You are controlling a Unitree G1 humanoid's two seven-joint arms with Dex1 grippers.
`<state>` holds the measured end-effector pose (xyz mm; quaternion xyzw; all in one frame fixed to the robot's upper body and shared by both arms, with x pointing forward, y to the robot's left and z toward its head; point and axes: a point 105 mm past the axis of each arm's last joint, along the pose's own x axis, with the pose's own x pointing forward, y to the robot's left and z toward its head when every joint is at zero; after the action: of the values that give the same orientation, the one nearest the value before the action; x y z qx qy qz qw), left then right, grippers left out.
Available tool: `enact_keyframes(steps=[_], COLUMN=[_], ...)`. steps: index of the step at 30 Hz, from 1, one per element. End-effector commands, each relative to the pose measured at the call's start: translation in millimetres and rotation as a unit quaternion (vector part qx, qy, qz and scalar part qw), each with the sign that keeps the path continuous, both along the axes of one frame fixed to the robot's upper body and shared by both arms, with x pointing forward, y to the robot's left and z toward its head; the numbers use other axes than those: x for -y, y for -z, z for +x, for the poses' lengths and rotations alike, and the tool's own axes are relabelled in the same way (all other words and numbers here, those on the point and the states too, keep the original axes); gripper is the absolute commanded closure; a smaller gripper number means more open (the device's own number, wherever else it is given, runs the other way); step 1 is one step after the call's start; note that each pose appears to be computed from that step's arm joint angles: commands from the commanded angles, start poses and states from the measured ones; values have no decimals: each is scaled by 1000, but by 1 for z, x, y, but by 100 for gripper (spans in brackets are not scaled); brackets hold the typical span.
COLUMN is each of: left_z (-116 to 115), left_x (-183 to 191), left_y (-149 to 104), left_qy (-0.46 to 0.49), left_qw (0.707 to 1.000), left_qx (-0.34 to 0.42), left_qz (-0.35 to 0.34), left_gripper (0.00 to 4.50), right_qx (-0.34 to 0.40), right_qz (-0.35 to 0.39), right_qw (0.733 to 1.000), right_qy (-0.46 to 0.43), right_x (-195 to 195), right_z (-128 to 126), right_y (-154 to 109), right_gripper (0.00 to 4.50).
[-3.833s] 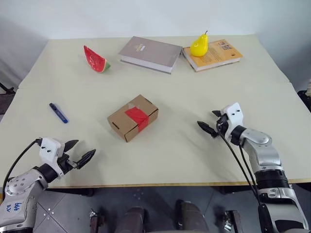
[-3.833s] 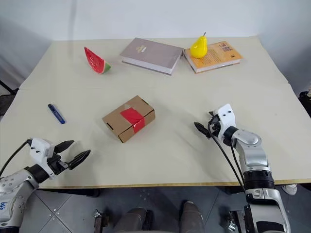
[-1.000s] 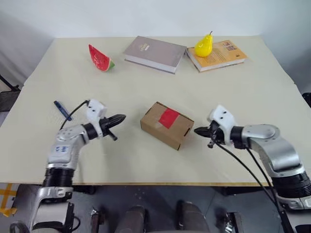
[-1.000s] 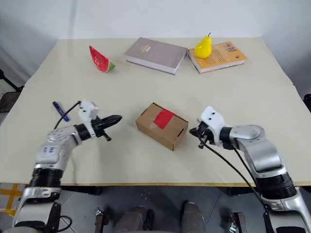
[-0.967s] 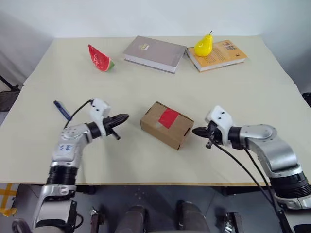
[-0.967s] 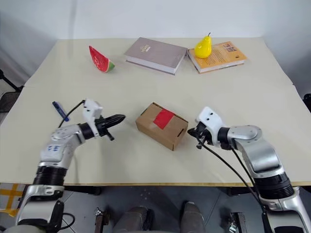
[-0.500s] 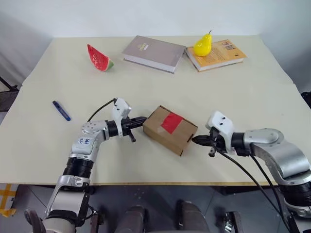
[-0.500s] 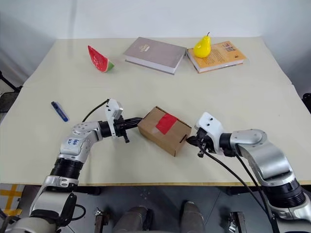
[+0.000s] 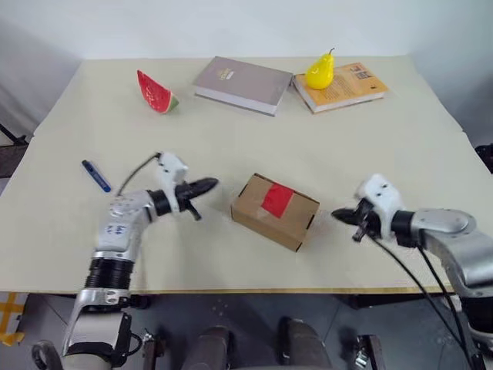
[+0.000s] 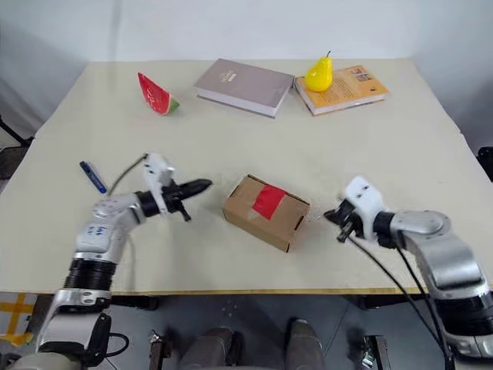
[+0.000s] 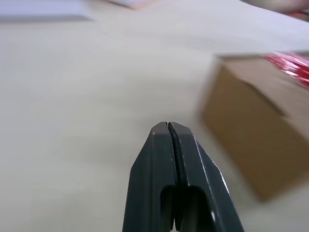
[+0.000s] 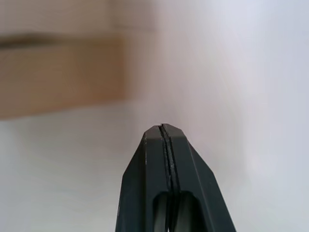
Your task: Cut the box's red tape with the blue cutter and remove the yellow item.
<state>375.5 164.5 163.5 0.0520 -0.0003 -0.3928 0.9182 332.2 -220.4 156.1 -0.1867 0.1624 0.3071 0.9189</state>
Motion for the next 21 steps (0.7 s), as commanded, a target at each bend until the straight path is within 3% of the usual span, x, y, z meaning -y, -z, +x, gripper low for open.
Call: enact_keyframes(steps=[1,7,12,14,18,21], left_z=[-4,-27,-71,-83,-125,-141], left_x=[-18,-51,-110,-123,-155,-168], left_y=[-21,-30,-29,-28,-20,-14], left_qy=[-27,-81,-178,-198,-248,-276], left_qw=[999,996,983,980,969,961], left_qx=[27,41,28,29,13,1], left_qz=[9,12,-17,-15,-2,-8], left_gripper=[390,209,55,2,2,2], right_qx=[65,84,95,94,118,137], right_qz=[12,26,101,116,127,152], right_qw=[998,995,986,984,980,973], right_qy=[2,-51,-97,-99,-102,-109], right_x=[6,-7,-26,-27,-26,-26], right_z=[15,27,38,41,49,53], right_y=[-29,-33,-50,-52,-60,-68], right_gripper=[365,162,0,0,0,0])
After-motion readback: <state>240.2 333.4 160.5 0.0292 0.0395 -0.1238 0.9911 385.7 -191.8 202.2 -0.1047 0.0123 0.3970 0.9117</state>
